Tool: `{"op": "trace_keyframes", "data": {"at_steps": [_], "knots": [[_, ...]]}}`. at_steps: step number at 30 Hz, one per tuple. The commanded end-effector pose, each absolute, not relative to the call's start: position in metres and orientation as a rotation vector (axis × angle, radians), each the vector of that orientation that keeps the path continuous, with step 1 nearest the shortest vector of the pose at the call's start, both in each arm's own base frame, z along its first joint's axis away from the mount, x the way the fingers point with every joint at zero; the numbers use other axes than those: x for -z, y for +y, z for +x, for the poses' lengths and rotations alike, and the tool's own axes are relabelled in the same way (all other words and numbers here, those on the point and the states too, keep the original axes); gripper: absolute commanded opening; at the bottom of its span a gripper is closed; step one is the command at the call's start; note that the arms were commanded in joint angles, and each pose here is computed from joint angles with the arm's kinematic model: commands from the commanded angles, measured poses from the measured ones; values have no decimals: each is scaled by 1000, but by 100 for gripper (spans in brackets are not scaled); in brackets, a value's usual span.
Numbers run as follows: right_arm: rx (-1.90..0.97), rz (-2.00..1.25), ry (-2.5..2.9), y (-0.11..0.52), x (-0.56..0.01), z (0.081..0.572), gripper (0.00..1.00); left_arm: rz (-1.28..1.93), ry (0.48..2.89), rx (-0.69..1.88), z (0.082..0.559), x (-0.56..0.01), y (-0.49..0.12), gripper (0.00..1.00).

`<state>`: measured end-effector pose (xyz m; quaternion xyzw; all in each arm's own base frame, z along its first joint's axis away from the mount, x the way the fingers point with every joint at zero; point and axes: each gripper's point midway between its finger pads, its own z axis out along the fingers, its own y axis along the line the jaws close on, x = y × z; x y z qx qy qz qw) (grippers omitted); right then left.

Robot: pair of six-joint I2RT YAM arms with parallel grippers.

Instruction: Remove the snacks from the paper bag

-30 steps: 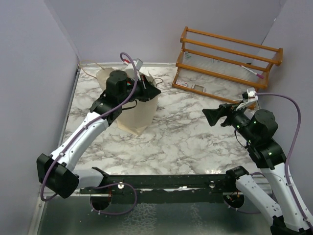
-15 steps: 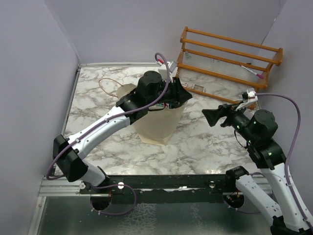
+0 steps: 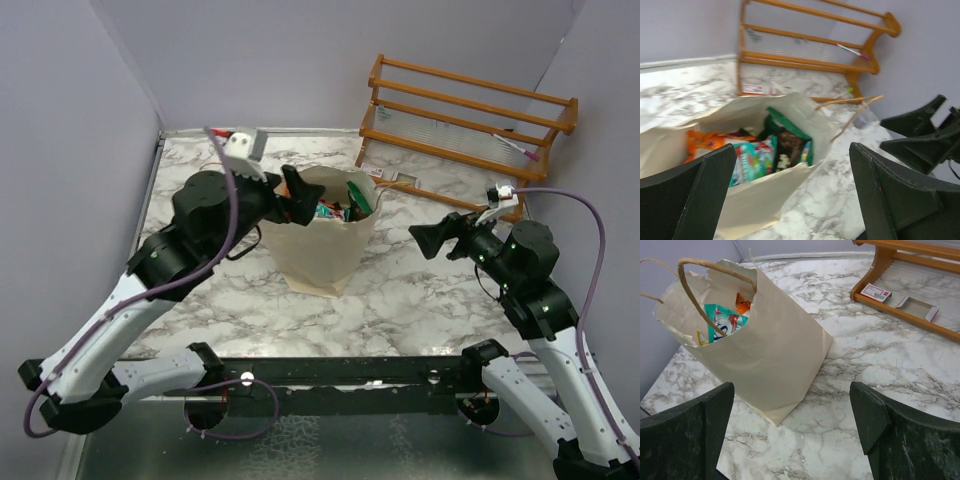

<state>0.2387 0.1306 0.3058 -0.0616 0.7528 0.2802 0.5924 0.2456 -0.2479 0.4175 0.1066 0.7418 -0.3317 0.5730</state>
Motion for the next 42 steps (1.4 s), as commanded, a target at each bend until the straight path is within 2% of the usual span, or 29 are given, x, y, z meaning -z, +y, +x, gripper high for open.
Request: {"op": "trace_keyframes", "data": {"at_steps": [1, 5, 10, 16, 25, 30, 35, 42], "knots": [[-672, -167, 1749, 135, -301, 241, 99, 103, 1778, 388, 253, -390, -169, 99], [-674, -165, 1757, 136, -300, 243, 99, -65, 1804, 174, 255, -372, -121, 99], [-679, -161, 1765, 137, -295, 244, 99, -131, 1873, 62, 281, -348, -101, 99], [-662, -154, 1781, 134, -291, 241, 99, -296, 1940, 132, 313, -323, -58, 99], [-653, -145, 1779, 132, -293, 241, 99, -384, 1915, 318, 334, -308, -45, 98], [-658, -143, 1790, 132, -292, 240, 99, -348, 1883, 710, 353, -312, -62, 81], [-647, -135, 1785, 129, -293, 237, 99, -362, 1808, 992, 360, -313, -67, 52], [-664, -134, 1792, 132, -291, 239, 99, -265, 1727, 1154, 354, -327, -80, 30]]}}
